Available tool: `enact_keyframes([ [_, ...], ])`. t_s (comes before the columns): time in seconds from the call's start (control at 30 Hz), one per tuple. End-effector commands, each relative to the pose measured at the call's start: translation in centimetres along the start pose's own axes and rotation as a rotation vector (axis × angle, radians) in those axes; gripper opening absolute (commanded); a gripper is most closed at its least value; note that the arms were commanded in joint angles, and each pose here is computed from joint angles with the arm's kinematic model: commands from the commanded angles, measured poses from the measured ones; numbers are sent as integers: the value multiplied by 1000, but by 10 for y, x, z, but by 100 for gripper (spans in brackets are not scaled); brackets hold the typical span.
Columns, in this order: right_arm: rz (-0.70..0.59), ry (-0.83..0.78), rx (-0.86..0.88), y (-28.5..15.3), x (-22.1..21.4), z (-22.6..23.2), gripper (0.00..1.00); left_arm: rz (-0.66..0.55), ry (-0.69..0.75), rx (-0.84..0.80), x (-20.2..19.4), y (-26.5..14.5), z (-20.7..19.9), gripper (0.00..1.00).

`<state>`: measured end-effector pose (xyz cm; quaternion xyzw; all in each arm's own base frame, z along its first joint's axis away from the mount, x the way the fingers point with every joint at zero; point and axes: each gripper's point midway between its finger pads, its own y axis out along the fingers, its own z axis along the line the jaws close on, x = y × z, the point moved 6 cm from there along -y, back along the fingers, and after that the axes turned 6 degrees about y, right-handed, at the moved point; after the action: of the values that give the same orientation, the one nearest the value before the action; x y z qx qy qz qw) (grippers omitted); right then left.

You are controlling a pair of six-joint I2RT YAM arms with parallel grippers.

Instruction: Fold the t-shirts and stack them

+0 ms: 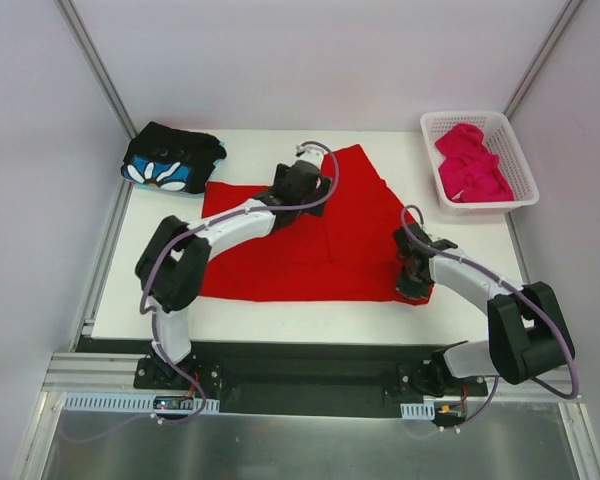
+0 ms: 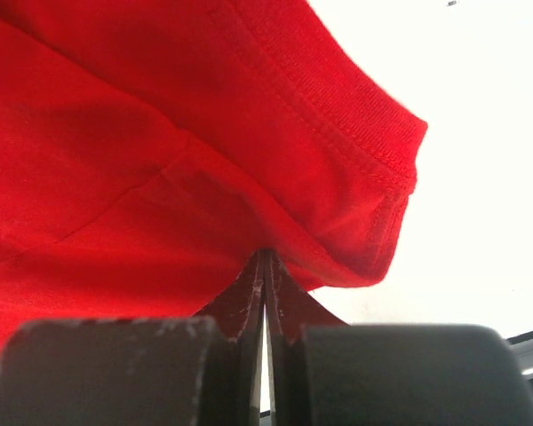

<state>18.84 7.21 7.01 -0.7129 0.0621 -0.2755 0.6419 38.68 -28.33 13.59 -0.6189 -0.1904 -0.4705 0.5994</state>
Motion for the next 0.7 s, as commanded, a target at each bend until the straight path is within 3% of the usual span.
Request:
enact_keyframes([
  [0.0, 84, -52, -115, 8, -14, -20, 1, 4, -43, -9, 21, -60, 23, 87],
  [0.07, 68, -43, -87, 2, -7, -14, 1, 29, -153, -3, 3, -89, 31, 88],
  [0.1, 68, -40, -64, -2, -5, -10, 1, 94, -161, -3, -28, -96, 33, 88],
  [0.13, 70, -40, -52, -6, -3, -7, 1, 73, -224, -4, -29, -115, 38, 88],
  [0.33, 6, -58, 90, -47, 20, 25, 1, 299, -316, 46, -106, -170, 55, 90],
  [0.5, -3, -86, 194, -73, 26, 55, 1, 448, -429, 49, -144, -189, 50, 90],
  [0.67, 39, -162, 278, -75, 24, 94, 1, 501, -487, 46, -168, -199, 49, 90],
])
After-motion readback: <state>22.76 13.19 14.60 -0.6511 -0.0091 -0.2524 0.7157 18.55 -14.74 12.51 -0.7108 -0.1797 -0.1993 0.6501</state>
